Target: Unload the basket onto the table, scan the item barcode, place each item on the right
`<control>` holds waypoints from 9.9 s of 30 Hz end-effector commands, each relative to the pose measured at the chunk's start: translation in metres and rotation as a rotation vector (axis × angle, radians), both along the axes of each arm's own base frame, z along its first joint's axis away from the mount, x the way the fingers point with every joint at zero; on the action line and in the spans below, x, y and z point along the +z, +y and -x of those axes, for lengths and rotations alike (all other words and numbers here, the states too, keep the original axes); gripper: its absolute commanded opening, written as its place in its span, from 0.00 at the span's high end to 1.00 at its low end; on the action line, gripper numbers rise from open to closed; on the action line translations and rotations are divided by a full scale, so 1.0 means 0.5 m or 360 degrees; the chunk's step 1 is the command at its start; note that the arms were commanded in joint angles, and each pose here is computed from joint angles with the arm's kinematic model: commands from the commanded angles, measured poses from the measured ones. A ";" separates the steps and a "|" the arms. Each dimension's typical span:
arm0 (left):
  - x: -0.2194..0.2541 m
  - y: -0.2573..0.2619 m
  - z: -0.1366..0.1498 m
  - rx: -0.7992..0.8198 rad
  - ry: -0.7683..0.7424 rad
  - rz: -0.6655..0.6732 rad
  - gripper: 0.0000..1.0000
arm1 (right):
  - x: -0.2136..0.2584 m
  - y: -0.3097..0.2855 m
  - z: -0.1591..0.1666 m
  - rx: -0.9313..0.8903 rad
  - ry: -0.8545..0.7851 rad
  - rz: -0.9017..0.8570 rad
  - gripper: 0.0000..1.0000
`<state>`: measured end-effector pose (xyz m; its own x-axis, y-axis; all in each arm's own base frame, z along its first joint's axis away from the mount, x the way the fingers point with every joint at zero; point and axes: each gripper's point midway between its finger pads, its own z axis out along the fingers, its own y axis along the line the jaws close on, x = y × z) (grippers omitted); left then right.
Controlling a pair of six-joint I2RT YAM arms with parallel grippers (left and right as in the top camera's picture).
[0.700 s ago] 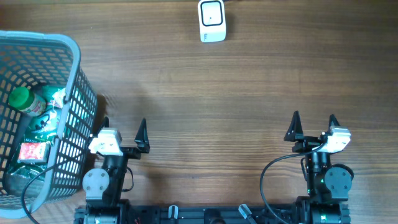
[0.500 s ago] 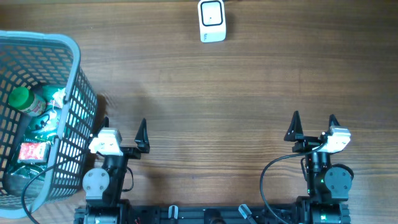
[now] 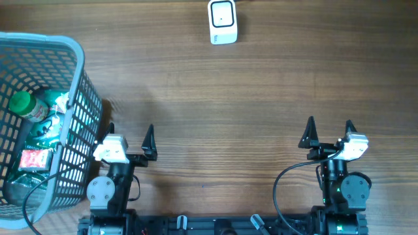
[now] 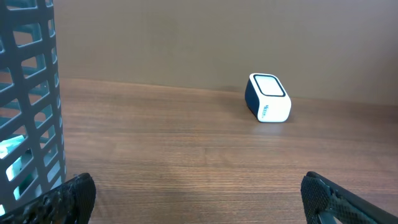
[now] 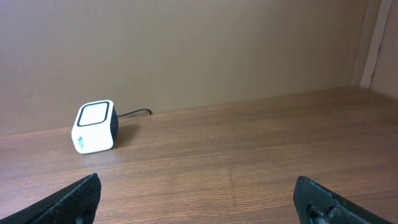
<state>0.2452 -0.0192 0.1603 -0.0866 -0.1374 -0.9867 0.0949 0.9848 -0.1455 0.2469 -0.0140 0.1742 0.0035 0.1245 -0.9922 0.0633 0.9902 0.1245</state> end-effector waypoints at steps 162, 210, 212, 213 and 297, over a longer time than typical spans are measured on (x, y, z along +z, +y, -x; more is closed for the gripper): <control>0.392 -0.227 -0.208 0.0362 0.1269 0.0422 0.00 | 0.003 0.004 0.000 0.0021 -0.0011 0.0033 0.00; 0.484 0.124 -0.129 0.0328 0.1153 0.0810 0.81 | 0.003 0.004 0.000 0.0021 -0.0012 0.0032 0.00; 0.510 -0.036 -0.127 -0.0020 0.1137 0.0608 0.82 | 0.003 0.004 0.000 0.0021 -0.0011 0.0031 0.00; 0.500 -0.094 -0.134 -0.0056 0.1167 0.0543 0.82 | 0.003 0.004 0.000 0.0021 -0.0012 0.0032 0.00; -0.237 0.362 0.102 0.1119 0.2177 0.1140 0.20 | 0.003 0.004 0.000 0.0021 -0.0012 0.0032 0.00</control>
